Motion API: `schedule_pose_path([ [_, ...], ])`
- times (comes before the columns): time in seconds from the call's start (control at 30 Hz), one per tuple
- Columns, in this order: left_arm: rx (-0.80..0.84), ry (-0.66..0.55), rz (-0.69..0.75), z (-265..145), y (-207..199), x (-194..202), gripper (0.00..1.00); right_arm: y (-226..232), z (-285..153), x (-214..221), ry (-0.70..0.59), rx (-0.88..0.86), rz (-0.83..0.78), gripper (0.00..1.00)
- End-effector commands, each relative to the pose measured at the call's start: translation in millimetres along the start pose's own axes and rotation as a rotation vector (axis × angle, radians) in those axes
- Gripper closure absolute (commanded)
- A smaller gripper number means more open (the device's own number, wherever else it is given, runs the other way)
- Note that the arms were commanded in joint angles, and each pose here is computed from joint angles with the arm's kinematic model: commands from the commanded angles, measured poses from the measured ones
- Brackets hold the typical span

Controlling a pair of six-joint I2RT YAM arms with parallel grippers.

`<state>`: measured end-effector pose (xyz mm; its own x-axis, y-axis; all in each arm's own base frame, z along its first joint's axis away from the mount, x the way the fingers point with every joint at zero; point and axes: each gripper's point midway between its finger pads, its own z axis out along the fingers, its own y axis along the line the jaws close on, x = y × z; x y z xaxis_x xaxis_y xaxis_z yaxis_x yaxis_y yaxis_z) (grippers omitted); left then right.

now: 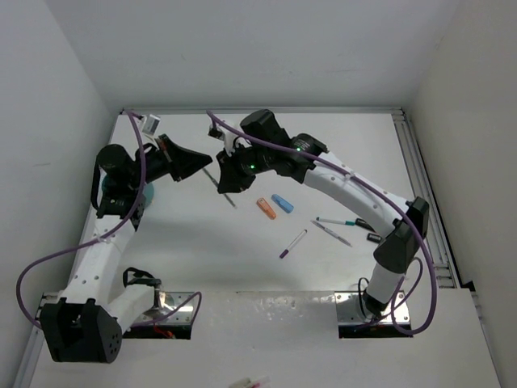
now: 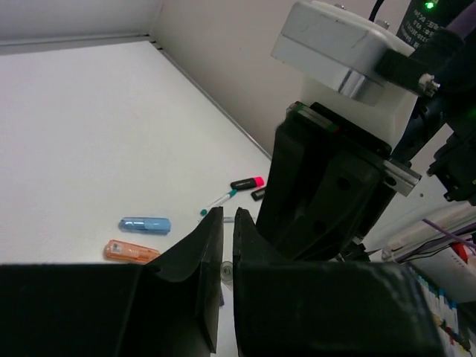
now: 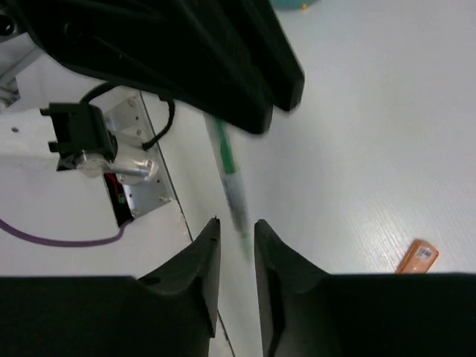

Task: Sort the stationery into containers
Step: Pick up the pen from the corner of the board, then place the pen in the storage box.

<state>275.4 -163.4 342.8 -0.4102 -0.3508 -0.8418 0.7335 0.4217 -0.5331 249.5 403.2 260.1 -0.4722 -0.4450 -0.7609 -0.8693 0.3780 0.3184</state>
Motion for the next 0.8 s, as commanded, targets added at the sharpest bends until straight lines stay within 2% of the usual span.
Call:
schedule_pose_path([
  [0.0,-0.038,-0.027,0.094,-7.6,7.0,-25.2,1.0,-5.7,-18.0,-38.1,-0.12,0.039,0.004,0.73],
  [0.03,-0.054,-0.027,0.099,-9.4,11.4,-28.9,1.0,-11.6,-21.8,-37.0,-0.12,0.053,0.016,0.33],
  [0.07,-0.064,-0.029,0.138,-11.8,11.8,-38.3,1.0,-16.0,-27.4,-35.0,-0.121,0.06,0.022,0.23],
  [0.1,-0.108,-0.042,0.164,-18.0,24.2,-49.7,1.0,-17.2,-32.9,-33.4,-0.12,0.053,0.031,0.17],
  [0.13,-0.15,-0.026,0.148,-23.0,33.6,-50.6,1.0,-31.0,-41.3,-31.7,-0.125,0.072,0.051,0.16],
  [0.17,-0.195,-0.043,0.254,-27.5,38.1,-71.7,1.0,-39.1,-42.8,-20.6,-0.107,0.078,0.078,0.14],
  [0.2,-0.275,-0.054,0.284,-38.2,58.6,-85.0,1.0,-50.5,-58.0,-21.1,-0.129,0.092,0.099,0.14],
  [0.23,-0.355,-0.021,0.251,-47.5,73.4,-81.9,1.0,-55.7,-62.6,-15.6,-0.127,0.099,0.113,0.14],
  [0.27,-0.511,-0.025,0.354,-62.8,99.7,-97.9,1.0,-65.8,-61.2,1.5,-0.098,0.11,0.137,0.15],
  [0.33,-0.668,-0.041,0.438,-84.3,118.3,-128.8,1.0,-84.7,-76.2,15.1,-0.101,0.166,0.16,0.16],
  [0.37,-0.769,-0.048,0.496,-103.0,134.1,-141.7,1.0,-94.5,-73.5,36.9,-0.062,0.19,0.173,0.16],
  [0.47,-0.868,-0.052,0.573,-123.9,155.0,-156.2,1.0,-116.5,-82.7,69.8,-0.024,0.288,0.164,0.17],
  [0.67,-1.05,-0.026,0.556,-161.7,203.3,-162.0,1.0,-142.2,-96.2,108.2,0.014,0.392,0.175,0.18],
  [0.77,-1.079,-0.001,0.548,-172.4,222.7,-156.5,1.0,-153.3,-102.6,120.6,0.021,0.424,0.199,0.18],
])
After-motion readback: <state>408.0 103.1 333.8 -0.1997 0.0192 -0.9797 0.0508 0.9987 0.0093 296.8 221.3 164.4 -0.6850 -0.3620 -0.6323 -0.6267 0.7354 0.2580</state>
